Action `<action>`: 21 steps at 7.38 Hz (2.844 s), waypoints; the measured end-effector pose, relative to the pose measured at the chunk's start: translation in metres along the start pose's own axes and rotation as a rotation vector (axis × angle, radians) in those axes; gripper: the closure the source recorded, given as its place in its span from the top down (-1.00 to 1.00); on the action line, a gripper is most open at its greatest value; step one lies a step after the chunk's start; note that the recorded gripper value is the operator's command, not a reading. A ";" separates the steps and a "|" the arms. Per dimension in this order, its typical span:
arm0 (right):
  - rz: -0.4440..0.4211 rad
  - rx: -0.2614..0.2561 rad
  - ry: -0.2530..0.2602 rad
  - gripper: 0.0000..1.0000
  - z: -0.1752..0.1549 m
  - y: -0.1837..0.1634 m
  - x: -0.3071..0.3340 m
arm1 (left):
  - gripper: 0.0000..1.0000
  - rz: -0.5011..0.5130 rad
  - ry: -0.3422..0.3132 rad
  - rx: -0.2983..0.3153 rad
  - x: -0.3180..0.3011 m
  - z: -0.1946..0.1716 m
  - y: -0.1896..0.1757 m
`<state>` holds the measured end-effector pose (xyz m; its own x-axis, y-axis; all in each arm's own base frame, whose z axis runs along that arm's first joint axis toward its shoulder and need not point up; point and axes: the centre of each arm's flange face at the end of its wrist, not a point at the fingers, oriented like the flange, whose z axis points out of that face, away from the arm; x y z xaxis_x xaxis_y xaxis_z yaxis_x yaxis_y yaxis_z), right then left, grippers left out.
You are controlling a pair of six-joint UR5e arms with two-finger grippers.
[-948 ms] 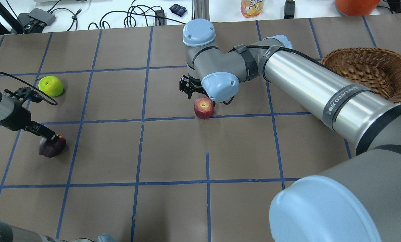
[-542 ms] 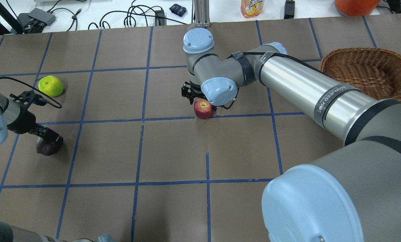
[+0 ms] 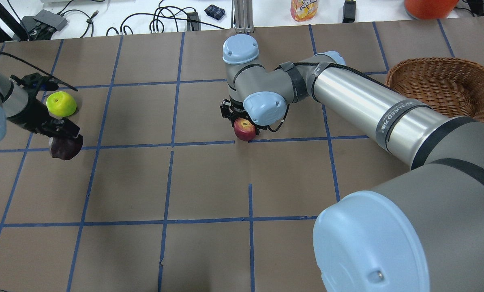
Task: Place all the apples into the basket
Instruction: 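Grasp and lift red apple with right gripper while left lifts dark apple, then drop red apple into basket with right while left sets dark apple centrally, then grasp green apple with left gripper while right gripper returns toward dark apple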
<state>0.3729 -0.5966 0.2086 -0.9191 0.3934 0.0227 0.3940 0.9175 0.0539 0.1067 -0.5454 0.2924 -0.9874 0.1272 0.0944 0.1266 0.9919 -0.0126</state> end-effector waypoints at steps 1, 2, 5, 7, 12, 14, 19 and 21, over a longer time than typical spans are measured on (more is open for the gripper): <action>0.002 -0.003 0.003 -1.00 -0.032 -0.011 0.012 | -0.97 -0.074 0.010 0.008 0.054 -0.004 -0.032; -0.005 -0.018 0.011 -1.00 -0.069 -0.028 0.037 | -0.97 -0.135 0.013 0.017 0.109 0.002 -0.060; -0.067 -0.082 0.035 -1.00 -0.141 -0.099 0.165 | -0.95 -0.158 0.033 0.098 0.247 0.035 -0.123; -0.087 -0.098 0.016 -1.00 -0.158 -0.160 0.277 | -0.93 -0.184 0.051 0.120 0.320 0.069 -0.132; -0.348 -0.026 0.087 -1.00 -0.130 -0.259 0.483 | 1.00 -0.286 0.055 0.082 0.407 0.112 -0.112; -0.398 -0.016 0.094 -1.00 -0.094 -0.286 0.538 | 1.00 -0.314 0.062 0.083 0.412 0.105 -0.111; -0.458 0.037 0.118 1.00 -0.028 -0.322 0.585 | 1.00 -0.104 0.047 0.121 0.129 -0.037 -0.172; -0.455 0.039 0.117 1.00 -0.040 -0.320 0.585 | 1.00 0.001 -0.005 0.051 -0.024 -0.025 -0.162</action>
<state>-0.2908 -0.6627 0.2447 -0.9914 -0.0565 0.1179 -0.0513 0.9976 0.0472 0.1127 -0.7094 0.3172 -0.9878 0.1277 0.0894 0.1223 0.9905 -0.0636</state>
